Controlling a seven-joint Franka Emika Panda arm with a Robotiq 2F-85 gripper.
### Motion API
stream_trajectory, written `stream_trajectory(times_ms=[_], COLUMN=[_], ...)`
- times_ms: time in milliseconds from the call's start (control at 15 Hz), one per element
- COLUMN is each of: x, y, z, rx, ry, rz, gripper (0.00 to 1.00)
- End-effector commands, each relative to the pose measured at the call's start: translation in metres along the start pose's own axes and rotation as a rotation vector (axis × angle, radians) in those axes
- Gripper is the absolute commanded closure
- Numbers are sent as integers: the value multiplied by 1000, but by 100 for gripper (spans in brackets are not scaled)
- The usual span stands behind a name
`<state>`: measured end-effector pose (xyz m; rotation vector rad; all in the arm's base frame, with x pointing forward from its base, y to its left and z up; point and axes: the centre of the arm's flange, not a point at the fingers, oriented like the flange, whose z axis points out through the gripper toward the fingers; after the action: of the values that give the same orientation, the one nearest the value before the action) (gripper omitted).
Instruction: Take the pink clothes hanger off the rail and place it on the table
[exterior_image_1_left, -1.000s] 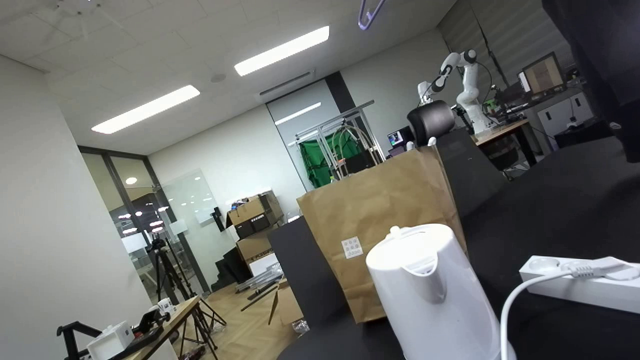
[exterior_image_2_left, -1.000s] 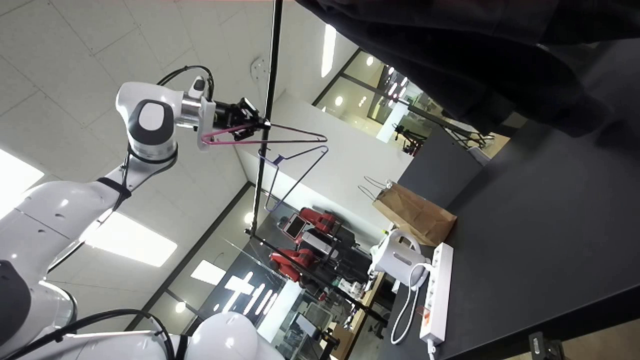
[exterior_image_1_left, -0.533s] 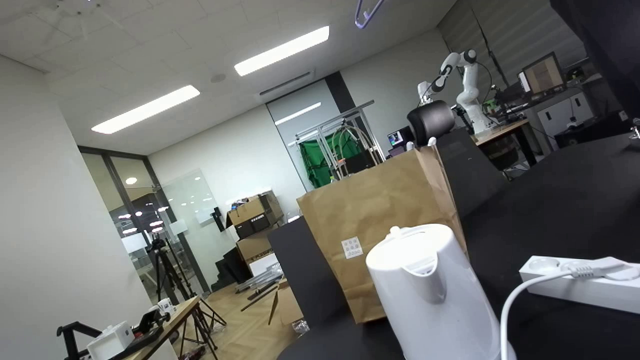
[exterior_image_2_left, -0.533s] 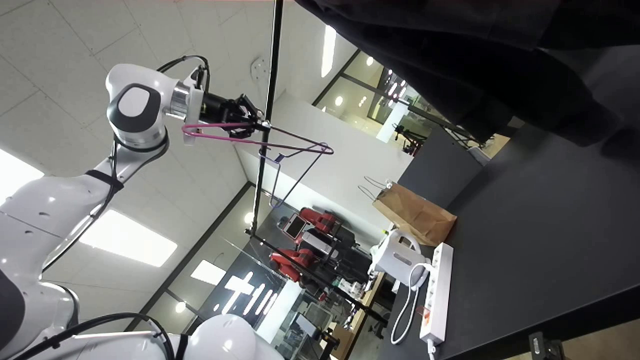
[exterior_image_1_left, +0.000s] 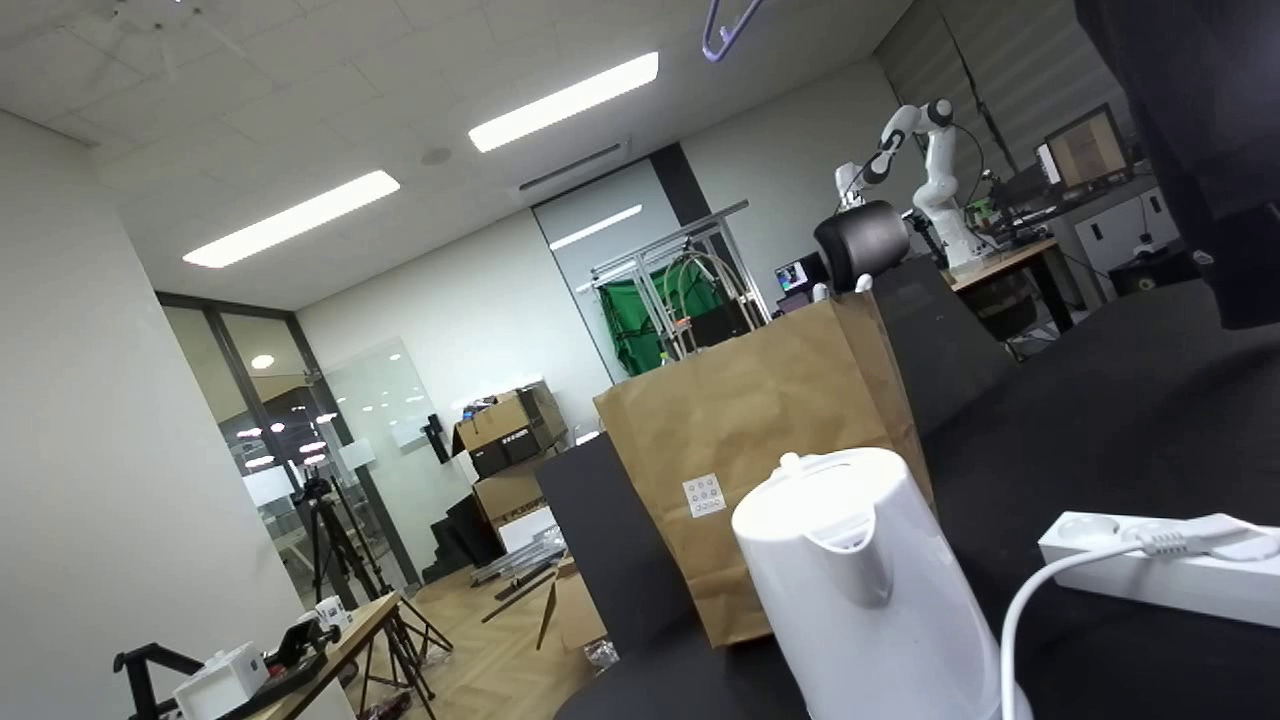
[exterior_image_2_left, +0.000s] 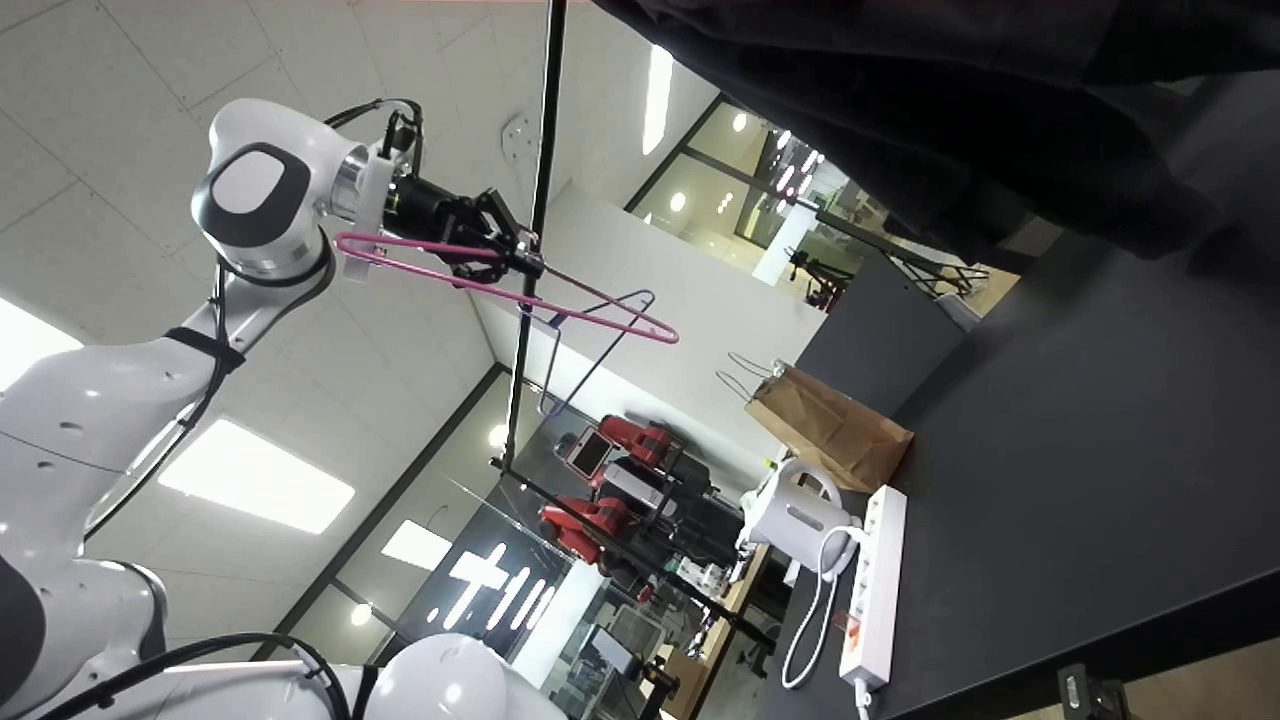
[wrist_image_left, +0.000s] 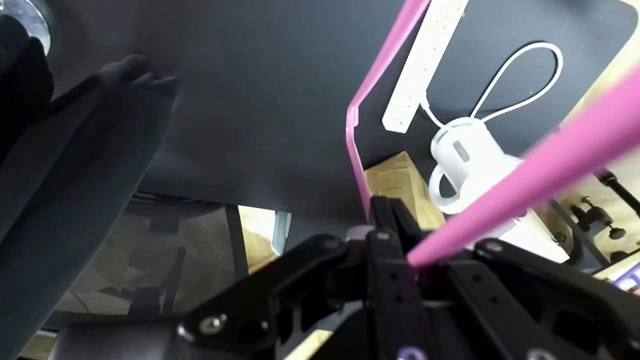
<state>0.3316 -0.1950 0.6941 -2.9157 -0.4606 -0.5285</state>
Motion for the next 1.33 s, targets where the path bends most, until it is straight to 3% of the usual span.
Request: stream_trajectory(times_ms=[0,667,1200,1267], x=[9,85,86,84], y=[18,69,74,72], z=[14,150,195,200], rx=[-1,41,49,53], ry=[-60,-3,-105,-86], rz=[6,51,83,66], gripper=[99,99,99,96])
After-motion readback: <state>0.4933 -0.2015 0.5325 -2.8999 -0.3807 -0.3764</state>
